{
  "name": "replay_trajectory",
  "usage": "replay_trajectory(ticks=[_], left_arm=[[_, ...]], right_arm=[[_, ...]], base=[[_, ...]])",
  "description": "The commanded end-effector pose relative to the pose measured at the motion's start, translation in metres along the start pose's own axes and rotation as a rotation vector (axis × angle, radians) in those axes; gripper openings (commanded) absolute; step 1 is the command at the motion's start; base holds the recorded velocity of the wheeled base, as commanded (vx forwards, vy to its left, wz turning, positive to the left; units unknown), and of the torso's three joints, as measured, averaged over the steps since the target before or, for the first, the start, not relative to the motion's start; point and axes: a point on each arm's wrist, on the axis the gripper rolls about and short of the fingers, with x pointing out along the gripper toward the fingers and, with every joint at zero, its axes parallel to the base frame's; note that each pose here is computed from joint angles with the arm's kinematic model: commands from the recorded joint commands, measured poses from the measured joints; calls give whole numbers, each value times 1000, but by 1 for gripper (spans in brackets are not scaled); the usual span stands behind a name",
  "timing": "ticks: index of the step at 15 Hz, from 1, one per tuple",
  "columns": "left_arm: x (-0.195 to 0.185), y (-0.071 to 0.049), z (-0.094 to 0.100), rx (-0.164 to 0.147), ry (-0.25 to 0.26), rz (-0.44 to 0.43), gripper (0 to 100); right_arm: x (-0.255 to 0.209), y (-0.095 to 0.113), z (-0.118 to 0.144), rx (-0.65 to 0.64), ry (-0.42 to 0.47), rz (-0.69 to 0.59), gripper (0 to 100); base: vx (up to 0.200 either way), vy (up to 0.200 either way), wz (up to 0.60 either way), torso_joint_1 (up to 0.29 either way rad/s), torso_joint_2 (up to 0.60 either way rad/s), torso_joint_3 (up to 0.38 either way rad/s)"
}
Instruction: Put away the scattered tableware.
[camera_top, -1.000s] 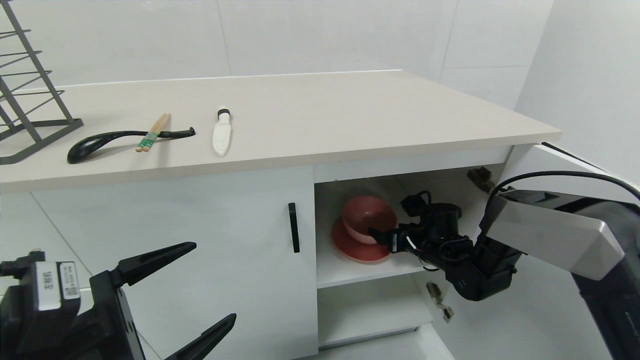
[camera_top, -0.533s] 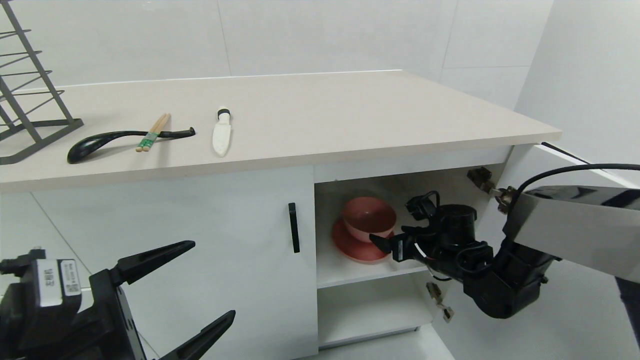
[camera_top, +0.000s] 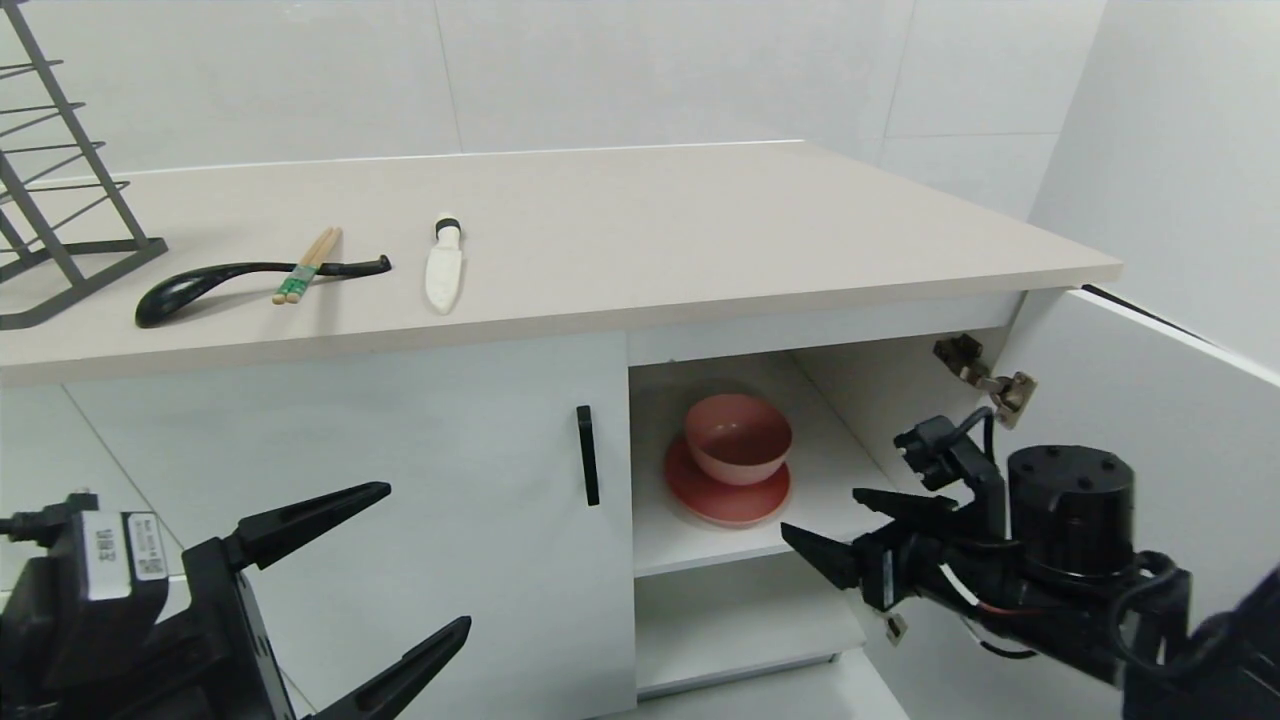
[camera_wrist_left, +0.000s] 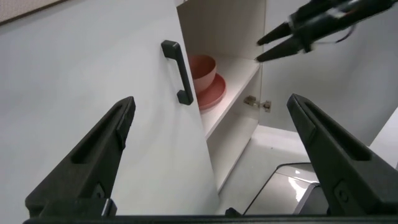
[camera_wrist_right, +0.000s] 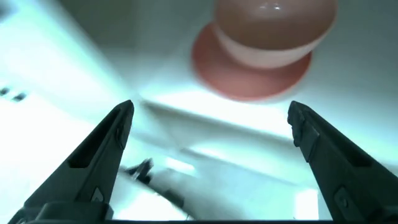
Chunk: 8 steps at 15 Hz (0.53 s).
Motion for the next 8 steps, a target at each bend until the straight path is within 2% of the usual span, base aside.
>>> replay_trajectory(ticks=[1,3,6,8], left_arm=[[0,0,-1,-2,7,0,100],[1,1,-2,-5,16,7,100],[0,3,-6,-14,48,20,100],[-4,6,-8,-19,70,53,100]], right_arm=[[-63,8,15,-49,-138,7,100],[-90,9,21,-90,-224,-7,100],[-129,8,11,-89,-253,-35,100],[-152,7,10,-89,-317,-58,100]], base=[[0,0,0,0,0,0],[0,0,0,0,0,0],[0,0,0,0,0,0],[0,0,0,0,0,0]])
